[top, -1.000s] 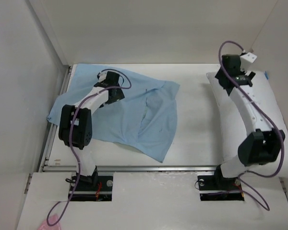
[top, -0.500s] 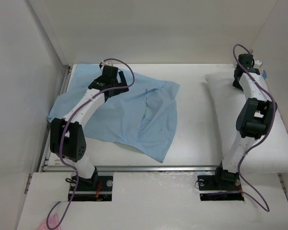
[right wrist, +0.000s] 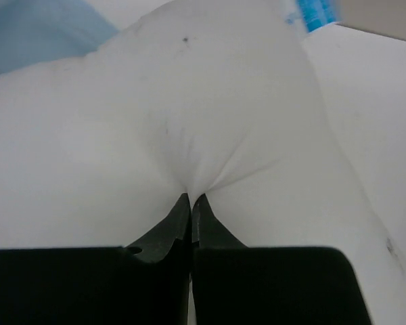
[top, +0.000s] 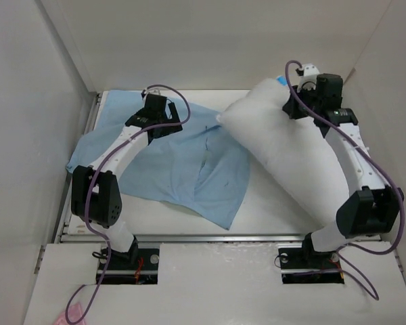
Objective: Put the pillow into the pillowcase
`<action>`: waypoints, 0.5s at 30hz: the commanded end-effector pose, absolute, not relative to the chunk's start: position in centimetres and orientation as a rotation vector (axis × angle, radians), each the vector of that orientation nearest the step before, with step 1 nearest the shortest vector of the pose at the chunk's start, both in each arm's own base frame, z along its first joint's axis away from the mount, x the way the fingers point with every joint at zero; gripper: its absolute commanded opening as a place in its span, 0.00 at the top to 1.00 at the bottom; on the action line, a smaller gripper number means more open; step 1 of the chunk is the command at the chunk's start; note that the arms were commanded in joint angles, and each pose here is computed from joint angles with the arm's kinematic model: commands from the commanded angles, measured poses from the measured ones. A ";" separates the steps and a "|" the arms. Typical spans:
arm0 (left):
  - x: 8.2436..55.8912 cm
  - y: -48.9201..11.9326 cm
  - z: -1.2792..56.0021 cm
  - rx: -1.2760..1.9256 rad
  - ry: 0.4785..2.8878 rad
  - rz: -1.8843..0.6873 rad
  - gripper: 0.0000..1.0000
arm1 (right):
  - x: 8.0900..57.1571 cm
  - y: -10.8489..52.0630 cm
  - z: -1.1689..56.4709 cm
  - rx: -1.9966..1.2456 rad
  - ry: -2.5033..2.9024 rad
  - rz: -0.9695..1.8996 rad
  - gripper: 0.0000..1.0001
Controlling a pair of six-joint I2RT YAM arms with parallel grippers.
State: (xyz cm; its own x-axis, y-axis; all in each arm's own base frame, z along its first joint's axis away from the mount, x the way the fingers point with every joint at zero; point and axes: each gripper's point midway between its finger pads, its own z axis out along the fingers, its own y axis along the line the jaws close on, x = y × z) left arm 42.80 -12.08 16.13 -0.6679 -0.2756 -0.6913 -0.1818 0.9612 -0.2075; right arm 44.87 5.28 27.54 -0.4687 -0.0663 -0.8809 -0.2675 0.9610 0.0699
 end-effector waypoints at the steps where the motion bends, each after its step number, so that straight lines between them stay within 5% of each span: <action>1: 41.9 -12.2 16.8 -0.325 2.302 -0.186 0.01 | 44.1 6.7 28.4 -0.371 1.958 0.244 1.00; 9: 39.6 -12.1 15.3 -0.344 2.328 -0.203 0.01 | 41.5 7.0 20.7 -0.188 2.087 0.323 1.00; 15: 36.8 -19.0 15.5 0.018 2.319 -0.267 0.02 | 40.3 4.1 23.5 0.090 1.995 0.216 1.00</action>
